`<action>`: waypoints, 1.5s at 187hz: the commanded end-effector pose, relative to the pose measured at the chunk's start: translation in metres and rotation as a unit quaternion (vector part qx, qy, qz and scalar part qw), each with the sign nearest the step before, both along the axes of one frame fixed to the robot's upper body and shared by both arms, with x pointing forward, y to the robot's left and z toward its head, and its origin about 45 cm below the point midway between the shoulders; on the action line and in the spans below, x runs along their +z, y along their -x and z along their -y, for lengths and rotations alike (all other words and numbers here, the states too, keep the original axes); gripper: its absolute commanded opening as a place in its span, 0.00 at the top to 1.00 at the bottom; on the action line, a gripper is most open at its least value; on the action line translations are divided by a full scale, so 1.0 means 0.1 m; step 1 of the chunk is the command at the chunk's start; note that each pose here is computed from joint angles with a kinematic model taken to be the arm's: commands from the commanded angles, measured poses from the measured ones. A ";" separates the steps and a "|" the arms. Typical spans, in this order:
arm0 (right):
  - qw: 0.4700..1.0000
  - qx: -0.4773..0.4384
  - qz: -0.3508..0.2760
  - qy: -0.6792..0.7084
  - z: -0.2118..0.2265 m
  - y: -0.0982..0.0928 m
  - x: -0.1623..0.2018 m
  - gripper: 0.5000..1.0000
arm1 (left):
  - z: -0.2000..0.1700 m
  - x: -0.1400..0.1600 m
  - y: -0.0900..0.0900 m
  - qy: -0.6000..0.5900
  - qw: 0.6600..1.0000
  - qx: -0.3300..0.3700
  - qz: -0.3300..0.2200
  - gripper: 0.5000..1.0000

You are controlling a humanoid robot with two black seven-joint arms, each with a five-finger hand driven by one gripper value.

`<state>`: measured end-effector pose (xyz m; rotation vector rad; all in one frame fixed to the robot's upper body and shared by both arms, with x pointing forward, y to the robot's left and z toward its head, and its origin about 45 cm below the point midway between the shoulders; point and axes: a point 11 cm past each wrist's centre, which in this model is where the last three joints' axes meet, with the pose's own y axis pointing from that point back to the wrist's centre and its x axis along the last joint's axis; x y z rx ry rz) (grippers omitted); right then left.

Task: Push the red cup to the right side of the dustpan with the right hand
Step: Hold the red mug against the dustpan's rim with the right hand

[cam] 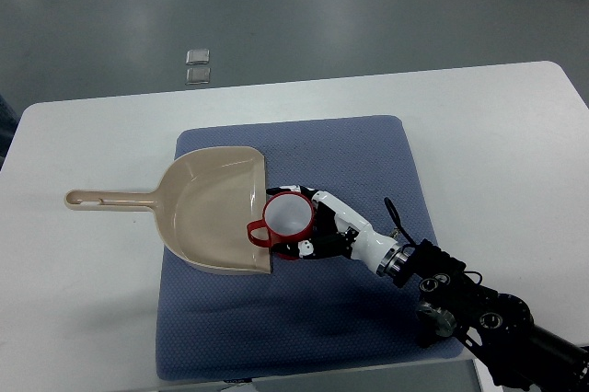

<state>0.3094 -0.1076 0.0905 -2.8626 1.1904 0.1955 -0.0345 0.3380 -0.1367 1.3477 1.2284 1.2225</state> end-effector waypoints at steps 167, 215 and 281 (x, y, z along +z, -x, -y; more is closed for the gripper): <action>1.000 0.003 0.004 -0.022 0.01 -0.02 0.06 0.17 | 0.00 0.00 0.00 0.000 1.000 0.000 0.000 0.00; 1.000 0.003 0.007 -0.030 0.01 -0.03 0.09 0.17 | 0.00 0.00 0.00 0.000 1.000 0.000 0.000 0.00; 1.000 -0.005 0.012 -0.021 0.18 -0.06 0.08 0.17 | 0.00 0.00 0.00 0.000 1.000 0.000 0.000 0.00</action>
